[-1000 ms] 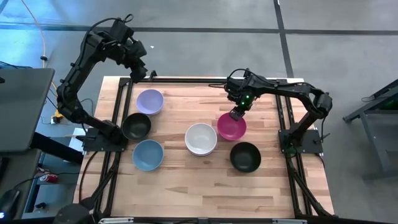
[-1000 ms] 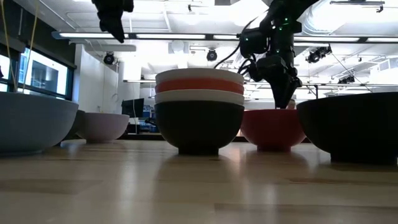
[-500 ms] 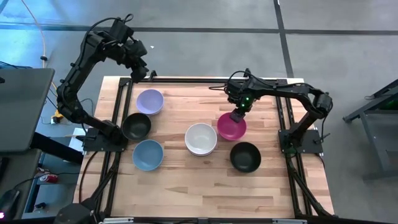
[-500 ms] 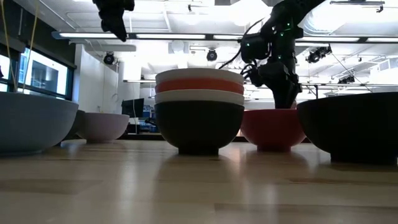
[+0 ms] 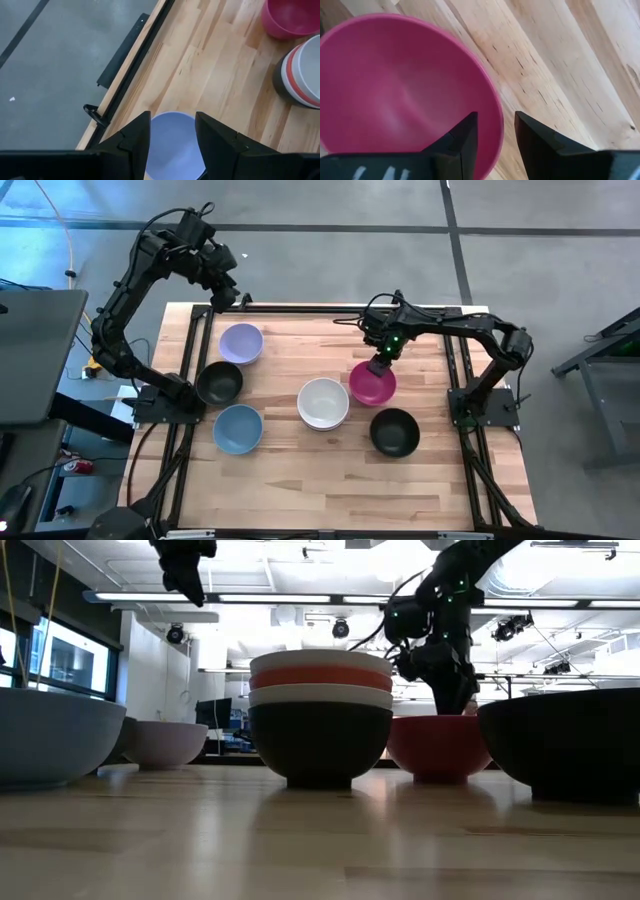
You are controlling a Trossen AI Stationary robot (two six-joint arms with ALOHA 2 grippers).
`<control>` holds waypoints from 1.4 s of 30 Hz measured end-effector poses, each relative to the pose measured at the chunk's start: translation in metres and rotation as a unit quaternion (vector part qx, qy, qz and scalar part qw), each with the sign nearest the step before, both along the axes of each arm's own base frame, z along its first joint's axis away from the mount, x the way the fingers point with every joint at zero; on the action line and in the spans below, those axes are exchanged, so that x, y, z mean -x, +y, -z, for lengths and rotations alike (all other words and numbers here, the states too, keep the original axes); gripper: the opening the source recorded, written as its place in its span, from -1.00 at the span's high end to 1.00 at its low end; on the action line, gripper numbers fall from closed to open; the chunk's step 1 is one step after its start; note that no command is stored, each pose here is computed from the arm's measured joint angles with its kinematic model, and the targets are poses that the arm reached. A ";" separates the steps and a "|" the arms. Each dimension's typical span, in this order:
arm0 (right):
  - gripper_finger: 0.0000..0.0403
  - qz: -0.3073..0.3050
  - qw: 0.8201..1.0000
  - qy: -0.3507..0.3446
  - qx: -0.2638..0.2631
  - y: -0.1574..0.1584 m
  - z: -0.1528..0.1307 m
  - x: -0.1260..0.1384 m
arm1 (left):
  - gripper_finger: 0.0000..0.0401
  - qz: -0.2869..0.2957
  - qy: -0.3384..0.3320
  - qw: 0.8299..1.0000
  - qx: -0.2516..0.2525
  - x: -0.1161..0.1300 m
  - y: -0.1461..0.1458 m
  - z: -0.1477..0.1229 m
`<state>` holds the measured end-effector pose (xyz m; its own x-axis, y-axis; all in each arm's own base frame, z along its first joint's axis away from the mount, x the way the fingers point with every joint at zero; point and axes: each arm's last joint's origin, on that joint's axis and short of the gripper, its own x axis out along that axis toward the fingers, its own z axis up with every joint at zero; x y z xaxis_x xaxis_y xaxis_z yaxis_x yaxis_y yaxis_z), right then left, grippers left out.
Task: Nest bowls inside each other
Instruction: Stack the pink bowl on top of the white bowl
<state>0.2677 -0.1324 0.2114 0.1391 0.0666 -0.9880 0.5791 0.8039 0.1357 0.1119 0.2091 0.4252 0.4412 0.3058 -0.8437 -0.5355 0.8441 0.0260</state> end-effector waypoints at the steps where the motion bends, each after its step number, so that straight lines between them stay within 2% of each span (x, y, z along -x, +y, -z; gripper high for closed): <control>1: 0.41 0.000 1.000 0.001 -0.001 0.000 0.002 -0.001 | 0.29 0.000 0.000 1.000 0.000 0.000 0.000 0.000; 16: 0.42 0.009 1.000 0.003 -0.002 -0.011 0.005 0.000 | 0.29 0.007 0.003 1.000 -0.003 0.000 0.000 0.000; 19: 0.52 0.004 1.000 0.003 -0.002 -0.011 0.005 0.000 | 0.29 0.007 0.003 1.000 -0.003 0.000 0.000 0.000; 26: 0.96 -0.007 1.000 -0.003 -0.010 -0.011 0.004 0.000 | 0.29 0.007 0.003 1.000 -0.003 0.000 0.000 0.000; 35: 0.99 -0.005 1.000 -0.002 -0.012 -0.011 0.002 -0.001 | 0.29 0.007 0.003 1.000 -0.003 0.000 0.000 0.000; 42: 1.00 0.008 1.000 -0.001 -0.011 -0.020 -0.023 -0.001 | 0.29 0.007 0.003 1.000 -0.003 0.000 0.000 0.000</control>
<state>0.2685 -0.1526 0.2347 0.1418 0.0861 -0.9861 0.5917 0.7913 0.1542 0.1119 0.2093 0.4249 0.4407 0.3040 -0.8446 -0.5237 0.8512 0.0332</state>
